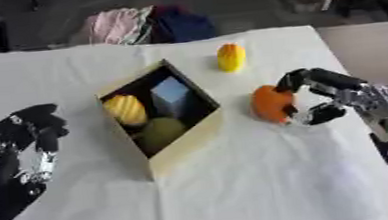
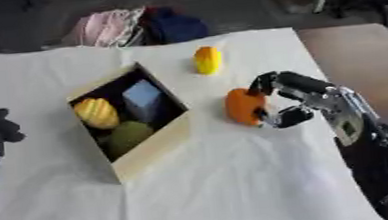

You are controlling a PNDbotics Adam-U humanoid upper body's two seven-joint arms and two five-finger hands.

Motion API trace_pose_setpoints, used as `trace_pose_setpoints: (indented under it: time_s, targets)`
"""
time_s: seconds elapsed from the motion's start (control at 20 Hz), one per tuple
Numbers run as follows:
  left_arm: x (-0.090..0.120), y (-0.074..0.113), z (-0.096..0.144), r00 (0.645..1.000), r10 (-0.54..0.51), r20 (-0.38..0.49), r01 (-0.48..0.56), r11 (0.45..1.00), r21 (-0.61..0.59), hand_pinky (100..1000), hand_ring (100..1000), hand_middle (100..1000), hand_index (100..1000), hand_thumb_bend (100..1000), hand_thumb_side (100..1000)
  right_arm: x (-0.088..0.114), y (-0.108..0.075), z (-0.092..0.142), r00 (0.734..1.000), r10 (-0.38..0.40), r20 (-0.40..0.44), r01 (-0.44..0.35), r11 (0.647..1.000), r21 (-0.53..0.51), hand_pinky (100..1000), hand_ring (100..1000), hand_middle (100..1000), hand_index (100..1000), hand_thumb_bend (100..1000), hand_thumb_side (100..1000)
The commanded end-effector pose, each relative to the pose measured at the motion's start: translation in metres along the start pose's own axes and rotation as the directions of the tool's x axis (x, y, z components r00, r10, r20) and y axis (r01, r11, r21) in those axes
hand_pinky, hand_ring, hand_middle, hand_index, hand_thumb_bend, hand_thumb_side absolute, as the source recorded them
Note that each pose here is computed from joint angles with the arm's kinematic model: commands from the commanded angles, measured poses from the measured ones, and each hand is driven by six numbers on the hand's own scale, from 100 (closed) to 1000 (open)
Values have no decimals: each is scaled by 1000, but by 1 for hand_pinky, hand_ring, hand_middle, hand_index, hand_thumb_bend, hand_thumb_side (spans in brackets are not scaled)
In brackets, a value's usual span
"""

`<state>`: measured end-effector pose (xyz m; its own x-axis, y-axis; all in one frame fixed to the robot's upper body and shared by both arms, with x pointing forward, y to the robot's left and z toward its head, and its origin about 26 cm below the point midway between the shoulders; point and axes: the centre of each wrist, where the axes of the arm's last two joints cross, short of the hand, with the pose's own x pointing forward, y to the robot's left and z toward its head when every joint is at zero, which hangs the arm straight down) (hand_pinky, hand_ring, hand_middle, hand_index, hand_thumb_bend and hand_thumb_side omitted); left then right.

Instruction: Pick up objects on the table and place them in the box.

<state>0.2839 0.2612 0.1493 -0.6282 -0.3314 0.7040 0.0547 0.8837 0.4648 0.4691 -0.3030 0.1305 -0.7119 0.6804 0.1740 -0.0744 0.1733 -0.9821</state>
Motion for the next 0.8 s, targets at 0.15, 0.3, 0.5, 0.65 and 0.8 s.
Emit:
trace_pose_setpoints:
  time_s: [0.15,0.3,0.5,0.65,0.8]
  targets:
    - [7,2,-4,1000,1,31,-1,1000,3,670,610,595,805,100,528,4,-14,-6,998,62,9,-61,992,-108,549,525,307,382,100,134]
    - [7,2,-4,999,2,32,-3,1000,6,671,610,595,804,100,529,4,-18,-6,998,66,25,-60,982,-180,527,499,273,348,100,123]
    - [7,2,-4,999,6,33,-6,1000,4,677,610,595,801,100,529,7,-39,-7,995,70,65,-49,959,-280,512,489,266,341,100,114]
    - [7,1,-4,999,11,32,-11,1000,0,677,609,594,799,100,530,12,-58,-10,992,59,107,-19,941,-339,507,488,264,339,100,116]
    - [7,-1,-4,999,20,31,-19,1000,-10,678,609,594,799,100,532,19,-76,-16,987,46,156,15,929,-369,509,488,265,340,100,108]
